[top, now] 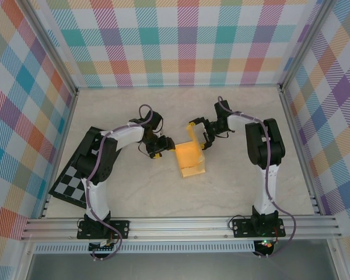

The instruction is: Fold the paper box

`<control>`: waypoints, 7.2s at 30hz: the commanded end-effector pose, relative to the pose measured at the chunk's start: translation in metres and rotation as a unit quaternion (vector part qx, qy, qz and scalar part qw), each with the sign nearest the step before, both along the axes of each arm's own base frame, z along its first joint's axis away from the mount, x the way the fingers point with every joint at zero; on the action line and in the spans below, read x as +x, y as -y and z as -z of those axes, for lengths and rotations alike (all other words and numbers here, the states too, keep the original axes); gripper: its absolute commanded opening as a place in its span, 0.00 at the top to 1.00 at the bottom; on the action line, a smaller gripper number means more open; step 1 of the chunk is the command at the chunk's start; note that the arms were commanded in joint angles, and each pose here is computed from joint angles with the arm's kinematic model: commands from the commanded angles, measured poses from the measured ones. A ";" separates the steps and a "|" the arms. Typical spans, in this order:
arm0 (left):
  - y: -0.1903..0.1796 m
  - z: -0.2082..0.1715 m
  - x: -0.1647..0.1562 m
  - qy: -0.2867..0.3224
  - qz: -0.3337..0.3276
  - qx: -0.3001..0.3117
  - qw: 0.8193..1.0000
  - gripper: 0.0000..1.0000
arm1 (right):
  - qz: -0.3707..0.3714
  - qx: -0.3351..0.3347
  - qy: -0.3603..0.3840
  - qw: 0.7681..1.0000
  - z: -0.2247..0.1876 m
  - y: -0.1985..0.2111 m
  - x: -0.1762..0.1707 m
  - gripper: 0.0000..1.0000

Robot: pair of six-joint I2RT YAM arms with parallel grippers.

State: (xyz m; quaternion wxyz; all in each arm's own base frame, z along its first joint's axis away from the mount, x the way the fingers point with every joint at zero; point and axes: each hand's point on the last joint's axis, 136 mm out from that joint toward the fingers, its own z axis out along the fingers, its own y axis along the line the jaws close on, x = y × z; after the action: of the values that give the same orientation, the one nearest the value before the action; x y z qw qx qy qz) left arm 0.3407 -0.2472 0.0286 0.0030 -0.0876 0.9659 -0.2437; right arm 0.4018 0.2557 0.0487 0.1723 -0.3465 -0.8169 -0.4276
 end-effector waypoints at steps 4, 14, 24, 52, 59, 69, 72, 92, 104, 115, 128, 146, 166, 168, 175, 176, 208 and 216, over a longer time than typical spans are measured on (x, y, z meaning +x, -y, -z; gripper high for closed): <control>0.061 0.009 0.003 0.048 0.071 -0.080 0.993 0.33 | -0.018 0.010 -0.025 0.999 0.003 -0.018 -0.018 0.06; 0.025 -0.010 0.001 0.082 0.075 -0.058 0.992 0.30 | -0.020 -0.021 0.013 1.000 -0.013 0.010 -0.001 0.06; -0.004 -0.055 0.017 0.154 0.065 -0.071 0.983 0.29 | -0.019 -0.067 0.057 0.996 -0.039 0.043 0.006 0.05; 0.062 -0.058 0.024 0.399 0.429 -0.091 0.805 0.49 | 0.079 -0.164 0.087 0.979 -0.083 0.169 -0.076 0.03; 0.067 -0.047 0.025 0.387 0.410 -0.081 0.822 0.60 | 0.091 -0.159 0.083 0.980 -0.080 0.177 -0.081 0.03; 0.069 -0.044 0.035 0.390 0.373 -0.082 0.838 0.65 | 0.087 -0.144 0.086 0.982 -0.083 0.174 -0.080 0.03; 0.069 -0.040 0.031 0.381 0.378 -0.090 0.839 0.67 | 0.085 -0.142 0.084 0.983 -0.081 0.174 -0.081 0.03; 0.067 -0.017 0.024 0.352 0.389 -0.084 0.847 0.86 | 0.080 -0.139 0.081 0.984 -0.075 0.175 -0.083 0.03; 0.051 -0.024 0.028 0.391 0.324 0.020 0.861 0.95 | 0.090 -0.137 0.067 0.984 -0.070 0.174 -0.090 0.03; -0.022 -0.026 0.030 0.338 0.069 0.192 0.919 0.96 | 0.034 -0.109 0.119 0.986 -0.064 0.140 -0.114 0.16; -0.028 -0.022 0.020 0.312 0.026 0.240 0.919 0.96 | -0.059 -0.181 0.361 0.913 -0.040 0.075 -0.084 0.42; -0.031 -0.022 0.019 0.289 -0.011 0.240 0.927 0.97 | -0.047 -0.057 0.417 0.906 -0.021 0.009 -0.039 0.62; -0.037 -0.023 0.017 0.275 -0.022 0.257 0.926 0.97 | -0.079 -0.055 0.426 0.900 -0.035 -0.007 -0.044 0.64; -0.037 -0.023 0.017 0.275 -0.022 0.259 0.926 0.97 | -0.075 -0.046 0.429 0.899 -0.036 -0.008 -0.044 0.63; -0.040 -0.020 0.017 0.271 -0.022 0.268 0.924 0.97 | -0.069 -0.041 0.427 0.901 -0.039 -0.004 -0.044 0.63; -0.041 -0.019 0.017 0.271 -0.022 0.269 0.924 0.97 | -0.063 -0.035 0.423 0.903 -0.039 -0.003 -0.043 0.63; -0.036 -0.020 0.018 0.266 -0.020 0.263 0.927 0.97 | -0.156 -0.186 0.384 0.891 -0.002 -0.008 -0.048 0.74; -0.036 -0.022 0.018 0.266 -0.023 0.261 0.928 0.97 | -0.164 -0.257 0.362 0.881 0.010 0.003 -0.049 0.73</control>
State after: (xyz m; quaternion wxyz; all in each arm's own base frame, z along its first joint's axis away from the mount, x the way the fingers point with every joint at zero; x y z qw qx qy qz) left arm 0.3645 -0.2050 0.0547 0.3047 -0.0410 0.9515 0.0070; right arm 0.3573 0.2643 0.0552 -0.1747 -0.0568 -0.9322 -0.3118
